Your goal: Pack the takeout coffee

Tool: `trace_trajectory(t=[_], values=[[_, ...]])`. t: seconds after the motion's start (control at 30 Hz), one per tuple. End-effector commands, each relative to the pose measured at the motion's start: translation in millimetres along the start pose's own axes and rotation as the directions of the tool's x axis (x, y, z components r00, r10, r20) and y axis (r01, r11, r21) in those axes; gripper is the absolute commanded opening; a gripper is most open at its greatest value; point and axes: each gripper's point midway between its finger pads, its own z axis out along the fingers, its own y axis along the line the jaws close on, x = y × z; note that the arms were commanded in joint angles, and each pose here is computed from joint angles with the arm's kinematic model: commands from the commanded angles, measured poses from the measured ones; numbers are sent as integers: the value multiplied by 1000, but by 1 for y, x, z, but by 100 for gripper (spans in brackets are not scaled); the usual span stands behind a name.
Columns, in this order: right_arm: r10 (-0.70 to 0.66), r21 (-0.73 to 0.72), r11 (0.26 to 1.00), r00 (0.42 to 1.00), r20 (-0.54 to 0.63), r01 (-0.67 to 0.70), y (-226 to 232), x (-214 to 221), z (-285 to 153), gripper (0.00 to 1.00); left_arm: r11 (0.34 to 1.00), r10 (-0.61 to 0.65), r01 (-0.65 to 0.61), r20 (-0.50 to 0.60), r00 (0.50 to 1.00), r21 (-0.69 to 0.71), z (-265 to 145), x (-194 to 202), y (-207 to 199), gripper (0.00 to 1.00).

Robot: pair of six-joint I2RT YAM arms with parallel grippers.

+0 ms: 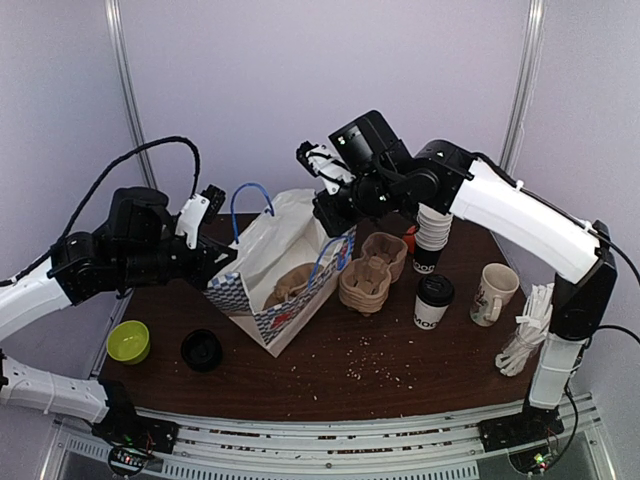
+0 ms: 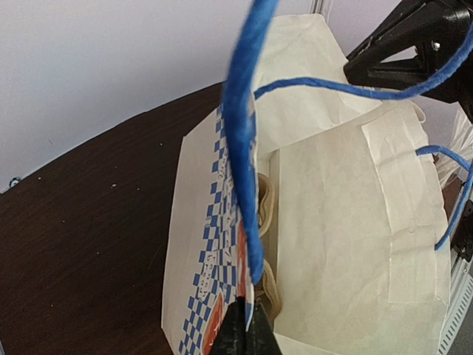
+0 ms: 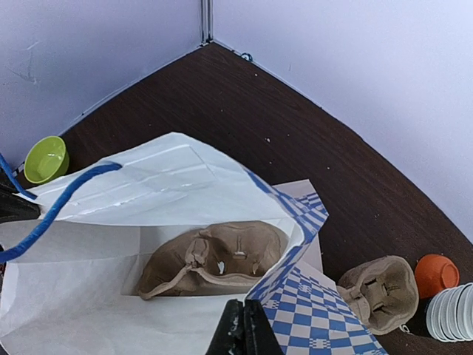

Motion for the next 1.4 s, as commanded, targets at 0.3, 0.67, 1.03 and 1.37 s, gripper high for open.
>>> trace_trajectory(t=[0.3, 0.67, 1.03, 1.37], values=[[47, -60, 998, 961, 272, -31, 19, -17, -52, 0, 1000, 25, -25, 190, 981, -3, -40, -29, 5, 0], [53, -111, 994, 937, 345, -15, 28, 2, -70, 0, 992, 104, -123, 359, 927, 32, -71, -47, -4, 0], [55, -84, 996, 951, 304, -31, 26, 16, -59, 0, 992, 80, -106, 317, 945, 63, -56, -42, -9, 0], [76, -106, 993, 978, 193, -56, 25, 54, -61, 25, 991, 93, -116, 291, 952, 62, -49, -32, -8, 0]])
